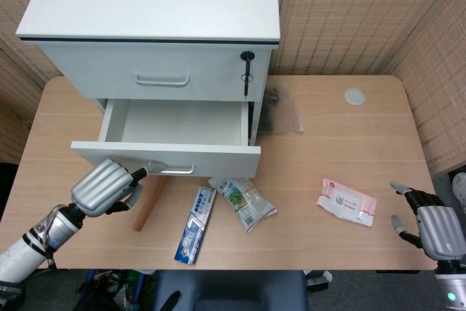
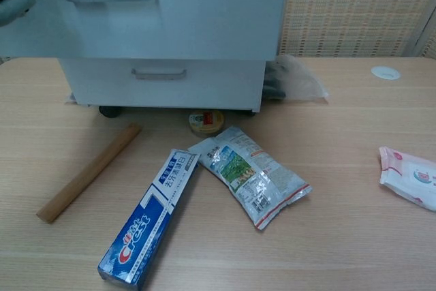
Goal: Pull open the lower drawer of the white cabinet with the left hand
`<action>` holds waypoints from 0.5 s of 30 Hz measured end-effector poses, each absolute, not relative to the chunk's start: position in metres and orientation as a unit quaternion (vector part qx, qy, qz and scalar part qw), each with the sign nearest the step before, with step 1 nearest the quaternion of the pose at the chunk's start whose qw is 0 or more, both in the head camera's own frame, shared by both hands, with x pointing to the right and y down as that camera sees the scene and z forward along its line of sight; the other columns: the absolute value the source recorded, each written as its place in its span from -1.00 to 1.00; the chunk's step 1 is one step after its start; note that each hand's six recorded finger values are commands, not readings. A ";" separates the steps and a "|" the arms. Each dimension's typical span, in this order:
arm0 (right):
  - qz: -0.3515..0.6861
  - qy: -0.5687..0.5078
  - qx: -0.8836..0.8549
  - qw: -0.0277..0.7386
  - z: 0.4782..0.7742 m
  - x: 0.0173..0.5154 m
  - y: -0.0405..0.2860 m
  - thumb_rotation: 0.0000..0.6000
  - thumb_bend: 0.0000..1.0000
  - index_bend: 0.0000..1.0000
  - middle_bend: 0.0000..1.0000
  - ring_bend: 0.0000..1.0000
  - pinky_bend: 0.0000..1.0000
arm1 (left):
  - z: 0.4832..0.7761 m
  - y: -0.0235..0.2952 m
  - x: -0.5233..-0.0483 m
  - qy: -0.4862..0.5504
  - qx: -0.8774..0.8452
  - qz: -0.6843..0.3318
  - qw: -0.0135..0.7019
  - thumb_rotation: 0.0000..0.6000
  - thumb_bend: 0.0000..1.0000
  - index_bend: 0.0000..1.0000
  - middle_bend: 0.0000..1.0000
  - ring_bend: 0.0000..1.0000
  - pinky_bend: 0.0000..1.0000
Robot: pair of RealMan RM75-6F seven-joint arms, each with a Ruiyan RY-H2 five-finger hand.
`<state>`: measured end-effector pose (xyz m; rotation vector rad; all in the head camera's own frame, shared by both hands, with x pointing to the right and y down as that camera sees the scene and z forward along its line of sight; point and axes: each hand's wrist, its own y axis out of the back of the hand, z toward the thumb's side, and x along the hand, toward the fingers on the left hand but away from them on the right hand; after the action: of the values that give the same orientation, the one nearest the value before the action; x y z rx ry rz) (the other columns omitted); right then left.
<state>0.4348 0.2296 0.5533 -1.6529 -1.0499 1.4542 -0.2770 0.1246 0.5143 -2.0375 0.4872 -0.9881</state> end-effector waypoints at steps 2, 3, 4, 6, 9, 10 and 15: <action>0.560 -0.404 -0.636 0.344 0.553 0.435 0.230 1.00 -0.35 -0.60 -0.37 -0.40 -0.39 | 0.514 0.126 -0.278 0.192 -0.806 -0.391 0.401 1.00 0.31 -0.63 0.79 0.88 1.00; 0.560 -0.404 -0.636 0.344 0.553 0.435 0.230 1.00 -0.35 -0.60 -0.37 -0.40 -0.39 | 0.513 0.127 -0.278 0.192 -0.805 -0.392 0.402 1.00 0.31 -0.63 0.79 0.88 1.00; 0.561 -0.404 -0.636 0.344 0.553 0.435 0.230 1.00 -0.35 -0.60 -0.37 -0.40 -0.39 | 0.512 0.127 -0.279 0.192 -0.805 -0.392 0.402 1.00 0.31 -0.63 0.79 0.88 1.00; 0.560 -0.404 -0.636 0.344 0.553 0.435 0.230 1.00 -0.35 -0.60 -0.37 -0.40 -0.39 | 0.512 0.129 -0.279 0.192 -0.805 -0.392 0.402 1.00 0.31 -0.63 0.79 0.88 1.00; 0.559 -0.405 -0.636 0.344 0.553 0.435 0.230 1.00 -0.35 -0.60 -0.37 -0.40 -0.39 | 0.510 0.130 -0.280 0.193 -0.805 -0.392 0.402 1.00 0.31 -0.63 0.79 0.88 1.00; 0.559 -0.405 -0.637 0.344 0.553 0.435 0.230 1.00 -0.35 -0.60 -0.37 -0.40 -0.39 | 0.510 0.131 -0.280 0.194 -0.805 -0.392 0.402 1.00 0.31 -0.63 0.79 0.88 1.00; 0.559 -0.405 -0.637 0.344 0.553 0.435 0.231 1.00 -0.35 -0.60 -0.37 -0.40 -0.39 | 0.508 0.134 -0.281 0.192 -0.804 -0.392 0.404 1.00 0.31 -0.63 0.79 0.88 1.00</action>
<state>0.4352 0.2307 0.5532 -1.6539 -1.0515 1.4537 -0.2813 0.1338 0.5082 -2.0310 0.4841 -0.9899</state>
